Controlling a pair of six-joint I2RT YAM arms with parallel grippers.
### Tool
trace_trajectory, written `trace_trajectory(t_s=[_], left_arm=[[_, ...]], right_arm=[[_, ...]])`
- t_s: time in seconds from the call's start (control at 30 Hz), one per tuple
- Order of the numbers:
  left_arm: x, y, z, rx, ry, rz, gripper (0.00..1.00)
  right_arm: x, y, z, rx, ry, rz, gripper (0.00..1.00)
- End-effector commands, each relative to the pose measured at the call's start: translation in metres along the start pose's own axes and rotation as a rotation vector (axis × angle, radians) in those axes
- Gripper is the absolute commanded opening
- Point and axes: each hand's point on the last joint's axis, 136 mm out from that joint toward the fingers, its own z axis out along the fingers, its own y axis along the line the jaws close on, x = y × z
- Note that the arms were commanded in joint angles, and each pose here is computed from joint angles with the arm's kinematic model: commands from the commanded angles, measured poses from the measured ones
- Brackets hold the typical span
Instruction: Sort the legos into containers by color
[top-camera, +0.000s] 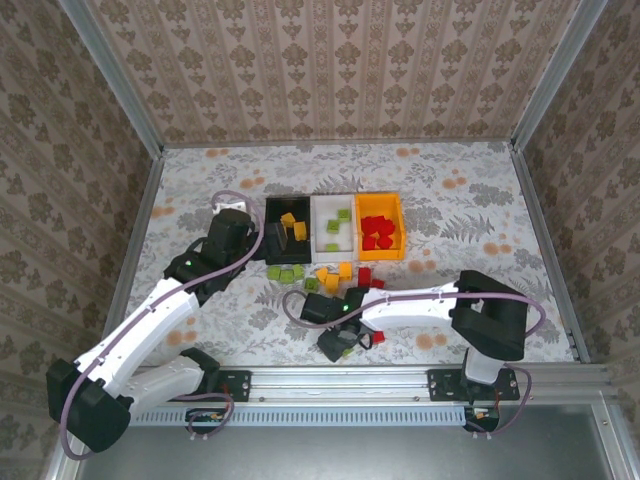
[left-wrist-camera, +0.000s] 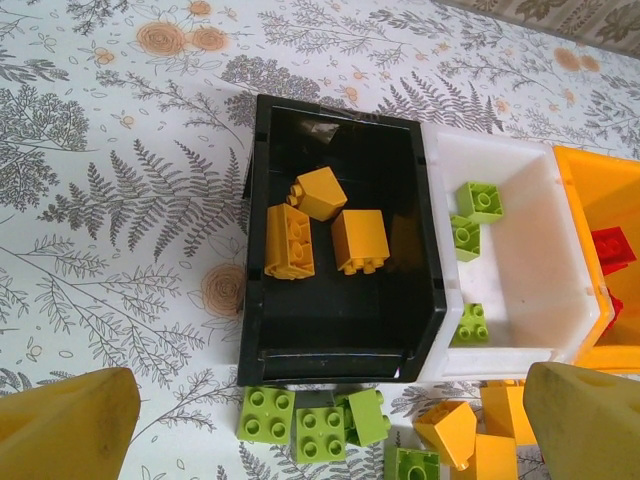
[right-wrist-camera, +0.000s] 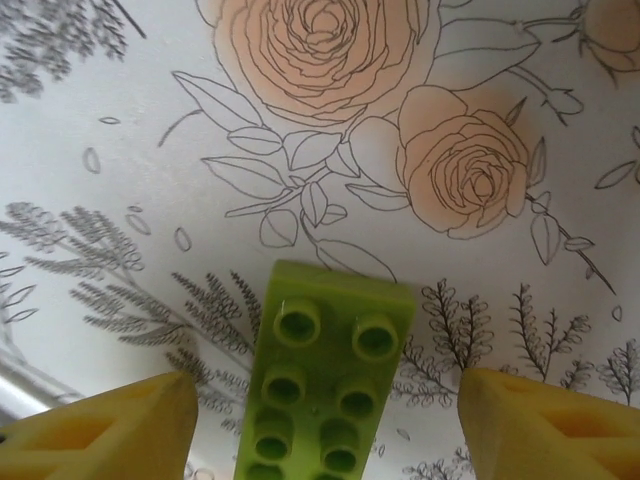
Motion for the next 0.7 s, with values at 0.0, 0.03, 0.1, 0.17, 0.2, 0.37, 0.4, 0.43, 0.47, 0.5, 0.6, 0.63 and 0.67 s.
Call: trace_trajectory(t_s=[0.0, 0.03, 0.1, 0.17, 0.2, 0.37, 0.4, 0.43, 0.47, 0.5, 0.6, 0.63, 0.67], left_arm=[[0.003, 0.008, -0.001, -0.019, 0.006, -0.032, 1.00], [0.002, 0.008, -0.001, -0.015, 0.006, -0.033, 1.00], [0.002, 0.007, 0.000, -0.008, 0.008, -0.037, 1.00], [0.002, 0.006, 0.001, -0.004, 0.008, -0.037, 1.00], [0.002, 0.006, 0.001, -0.006, 0.010, -0.038, 1.00], [0.004, 0.005, 0.003, 0.001, 0.019, -0.037, 1.00], [0.005, 0.006, 0.003, 0.000, 0.022, -0.035, 1.00], [0.005, 0.006, 0.003, 0.000, 0.023, -0.035, 1.00], [0.005, 0.006, 0.003, 0.002, 0.025, -0.036, 1.00], [0.006, 0.005, 0.003, 0.003, 0.026, -0.035, 1.00], [0.008, 0.005, 0.004, 0.008, 0.035, -0.035, 1.00], [0.009, 0.004, 0.004, 0.014, 0.035, -0.035, 1.00], [0.011, 0.004, 0.005, 0.015, 0.041, -0.035, 1.00]], right_arm=[[-0.001, -0.004, 0.003, 0.085, 0.010, -0.037, 0.65], [0.001, -0.006, 0.005, 0.101, 0.019, -0.041, 0.63], [0.004, -0.011, 0.009, 0.128, 0.031, -0.038, 0.55], [0.006, -0.014, 0.010, 0.145, 0.034, -0.039, 0.48], [0.006, -0.016, 0.010, 0.152, 0.029, -0.037, 0.45], [0.001, -0.025, 0.005, 0.134, -0.010, 0.012, 0.35], [-0.002, -0.028, 0.002, 0.128, -0.027, 0.025, 0.34], [-0.004, -0.032, -0.001, 0.128, -0.040, 0.038, 0.33], [-0.008, -0.037, -0.006, 0.125, -0.060, 0.055, 0.32], [-0.012, -0.042, -0.012, 0.125, -0.082, 0.070, 0.32], [-0.027, -0.057, -0.035, 0.115, -0.160, 0.122, 0.32], [-0.033, -0.062, -0.044, 0.112, -0.188, 0.138, 0.32], [-0.041, -0.068, -0.055, 0.106, -0.225, 0.161, 0.32]])
